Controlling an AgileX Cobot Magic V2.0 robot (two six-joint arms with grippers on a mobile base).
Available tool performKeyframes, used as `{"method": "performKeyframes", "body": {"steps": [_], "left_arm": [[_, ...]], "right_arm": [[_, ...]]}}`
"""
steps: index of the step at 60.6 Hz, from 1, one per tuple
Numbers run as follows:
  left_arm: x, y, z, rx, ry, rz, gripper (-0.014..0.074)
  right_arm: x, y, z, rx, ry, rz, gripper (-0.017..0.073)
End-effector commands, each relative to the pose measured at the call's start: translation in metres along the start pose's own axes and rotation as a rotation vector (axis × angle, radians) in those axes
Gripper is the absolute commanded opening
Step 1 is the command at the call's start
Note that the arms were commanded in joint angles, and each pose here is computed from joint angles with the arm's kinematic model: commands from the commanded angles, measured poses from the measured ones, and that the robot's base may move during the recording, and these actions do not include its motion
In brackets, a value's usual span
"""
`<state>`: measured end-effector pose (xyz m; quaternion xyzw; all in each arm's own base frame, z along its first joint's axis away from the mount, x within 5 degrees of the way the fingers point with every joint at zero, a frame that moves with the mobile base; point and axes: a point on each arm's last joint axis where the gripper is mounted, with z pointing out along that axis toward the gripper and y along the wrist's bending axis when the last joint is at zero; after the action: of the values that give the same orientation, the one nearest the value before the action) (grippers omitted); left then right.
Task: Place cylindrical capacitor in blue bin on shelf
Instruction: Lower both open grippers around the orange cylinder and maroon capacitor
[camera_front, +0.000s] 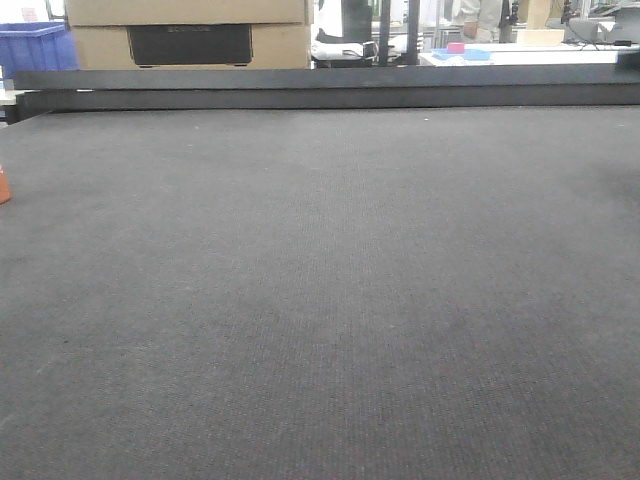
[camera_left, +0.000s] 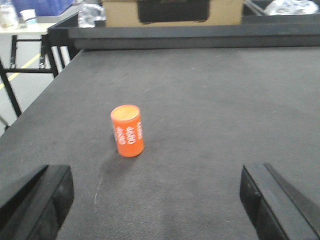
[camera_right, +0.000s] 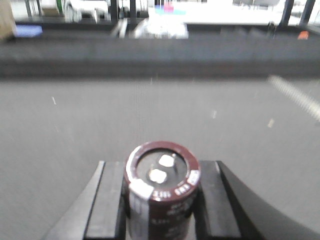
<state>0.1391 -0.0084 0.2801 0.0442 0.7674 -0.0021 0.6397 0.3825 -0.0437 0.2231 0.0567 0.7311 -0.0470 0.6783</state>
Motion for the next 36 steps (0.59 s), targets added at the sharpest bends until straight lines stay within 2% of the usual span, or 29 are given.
{"method": "performKeyframes", "body": {"steps": [1, 6, 16, 20, 26, 36], "left_arm": [[0.012, 0.005, 0.017, -0.034, -0.053, -0.052, 0.0582], [0.021, 0.012, 0.039, -0.072, -0.062, -0.075, 0.0582], [0.028, 0.014, 0.088, -0.065, -0.1, -0.076, 0.0582], [0.035, 0.016, 0.115, -0.063, -0.045, -0.078, 0.0582], [0.044, 0.018, 0.15, -0.062, 0.006, -0.083, 0.0582], [0.051, 0.021, 0.196, -0.064, -0.008, -0.091, 0.0582]], "right_arm": [[-0.021, -0.001, -0.023, -0.002, -0.05, 0.0, -0.007], [-0.032, -0.002, -0.045, -0.002, -0.074, 0.001, -0.007], [-0.038, -0.003, -0.075, -0.002, -0.09, 0.002, -0.007], [-0.038, -0.003, -0.083, -0.002, -0.093, 0.002, -0.007], [-0.036, -0.003, -0.09, -0.002, -0.084, 0.001, -0.007], [-0.033, -0.003, -0.092, -0.005, -0.076, -0.002, -0.007]]}}
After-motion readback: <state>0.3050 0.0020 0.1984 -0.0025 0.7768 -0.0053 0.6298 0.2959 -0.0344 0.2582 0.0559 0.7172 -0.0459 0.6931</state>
